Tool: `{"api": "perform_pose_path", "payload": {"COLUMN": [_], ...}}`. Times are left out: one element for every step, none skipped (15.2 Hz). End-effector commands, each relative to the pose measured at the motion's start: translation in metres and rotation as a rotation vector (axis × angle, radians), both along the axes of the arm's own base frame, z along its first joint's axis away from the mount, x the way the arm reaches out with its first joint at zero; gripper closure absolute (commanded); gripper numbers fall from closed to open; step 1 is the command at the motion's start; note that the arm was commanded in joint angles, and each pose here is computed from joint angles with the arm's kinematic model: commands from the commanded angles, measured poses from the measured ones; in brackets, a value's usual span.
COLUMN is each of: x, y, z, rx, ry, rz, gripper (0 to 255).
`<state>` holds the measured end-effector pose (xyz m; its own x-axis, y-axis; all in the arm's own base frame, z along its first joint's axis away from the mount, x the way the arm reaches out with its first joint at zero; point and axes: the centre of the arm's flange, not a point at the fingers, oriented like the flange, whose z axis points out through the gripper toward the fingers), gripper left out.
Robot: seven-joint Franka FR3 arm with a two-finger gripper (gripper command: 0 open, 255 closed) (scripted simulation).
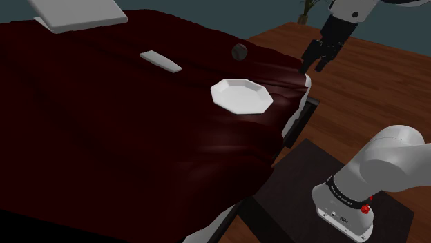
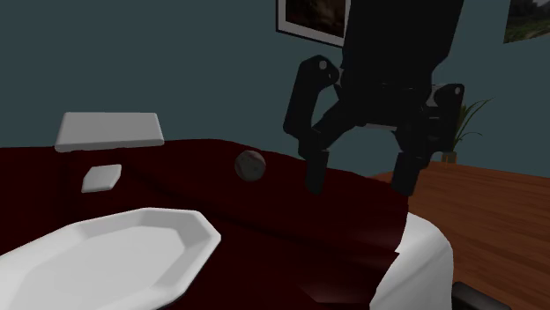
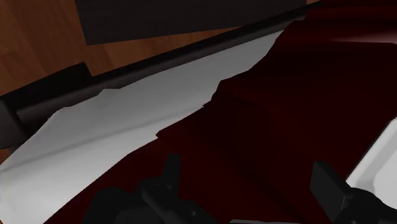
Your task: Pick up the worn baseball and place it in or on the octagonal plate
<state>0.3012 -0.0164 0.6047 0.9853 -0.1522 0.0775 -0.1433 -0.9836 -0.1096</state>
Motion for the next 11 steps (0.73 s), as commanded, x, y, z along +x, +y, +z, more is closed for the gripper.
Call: {"api": "perform_pose_path", "payload": {"x": [0.0,0.013,0.026,0.038,0.051,0.064,0.077,0.09,0.103,0.115,0.128], "y": [0.0,-0.001,-0.001,-0.002,-0.002,-0.002,-0.003,-0.003,-0.003,-0.003,-0.003], "z": [0.0,-0.001,-0.001,-0.002,-0.002,-0.003,-0.003,-0.004,-0.004,-0.004,-0.005], "rx": [0.0,0.002,0.003,0.005,0.007,0.008,0.01,0.012,0.013,0.015,0.017], "ry": [0.0,-0.003,-0.006,-0.009,-0.011,-0.014,-0.017,-0.02,-0.023,-0.026,-0.029], "rz": [0.0,0.004,0.008,0.012,0.016,0.02,0.024,0.028,0.032,0.036,0.04], "gripper": [0,0,0,0,0,0,0,0,0,0,0]}}
